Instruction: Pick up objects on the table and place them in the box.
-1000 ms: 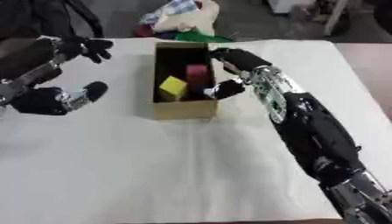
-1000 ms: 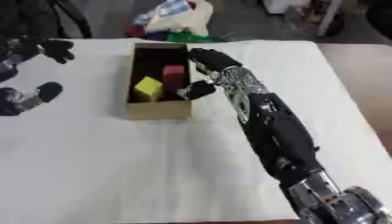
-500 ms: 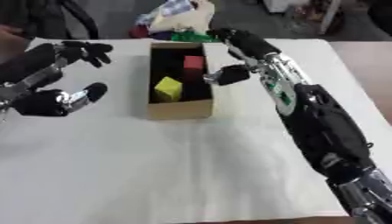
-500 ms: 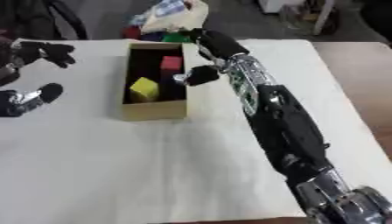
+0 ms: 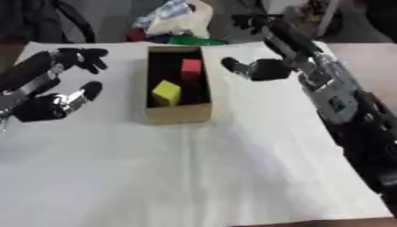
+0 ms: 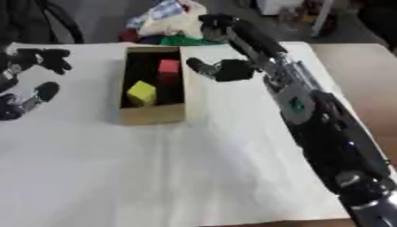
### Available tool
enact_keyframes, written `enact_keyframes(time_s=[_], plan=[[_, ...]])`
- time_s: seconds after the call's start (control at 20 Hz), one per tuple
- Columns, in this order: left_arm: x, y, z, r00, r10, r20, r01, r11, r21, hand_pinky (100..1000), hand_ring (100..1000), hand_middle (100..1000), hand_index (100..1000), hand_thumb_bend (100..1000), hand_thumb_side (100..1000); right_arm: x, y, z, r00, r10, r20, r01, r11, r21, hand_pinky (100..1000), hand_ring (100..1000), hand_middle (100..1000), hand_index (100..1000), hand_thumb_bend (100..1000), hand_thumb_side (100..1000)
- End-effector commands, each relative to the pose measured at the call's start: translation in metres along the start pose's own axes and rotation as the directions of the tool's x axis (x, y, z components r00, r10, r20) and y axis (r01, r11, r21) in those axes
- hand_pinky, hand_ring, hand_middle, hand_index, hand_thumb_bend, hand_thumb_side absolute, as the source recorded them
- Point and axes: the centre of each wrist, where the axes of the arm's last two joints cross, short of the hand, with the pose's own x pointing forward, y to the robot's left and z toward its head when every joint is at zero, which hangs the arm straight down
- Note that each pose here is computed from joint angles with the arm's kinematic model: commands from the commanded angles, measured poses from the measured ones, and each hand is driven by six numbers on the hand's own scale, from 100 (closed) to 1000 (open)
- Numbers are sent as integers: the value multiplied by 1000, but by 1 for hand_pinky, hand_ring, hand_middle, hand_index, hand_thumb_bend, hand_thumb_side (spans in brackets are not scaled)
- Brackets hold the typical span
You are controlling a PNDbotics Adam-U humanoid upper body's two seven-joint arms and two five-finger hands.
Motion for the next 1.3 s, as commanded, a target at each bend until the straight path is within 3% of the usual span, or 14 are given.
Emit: enact_keyframes(time_s=[0.05, 0.3, 0.6, 1.3], plan=[[1, 12, 4, 1000, -8, -1, 8, 999, 49, 781, 720, 731, 978, 214, 1000, 21, -21, 7, 992, -115, 57, 118, 991, -64, 752, 828, 795, 941, 392, 703], [-1, 8, 5, 1000, 20, -11, -19, 997, 69, 774, 713, 727, 977, 190, 1000, 54, -21, 18, 956, -249, 153, 250, 968, 11, 753, 829, 794, 940, 361, 706], [-2, 5, 4, 999, 38, -15, -37, 997, 72, 771, 710, 725, 976, 163, 1000, 81, -13, 22, 919, -323, 226, 293, 943, 155, 754, 831, 795, 943, 342, 710], [-1, 2, 2, 998, 62, 1, -61, 994, 93, 767, 707, 723, 978, 138, 1000, 69, 0, 29, 917, -358, 175, 341, 933, 118, 747, 826, 787, 938, 323, 694]])
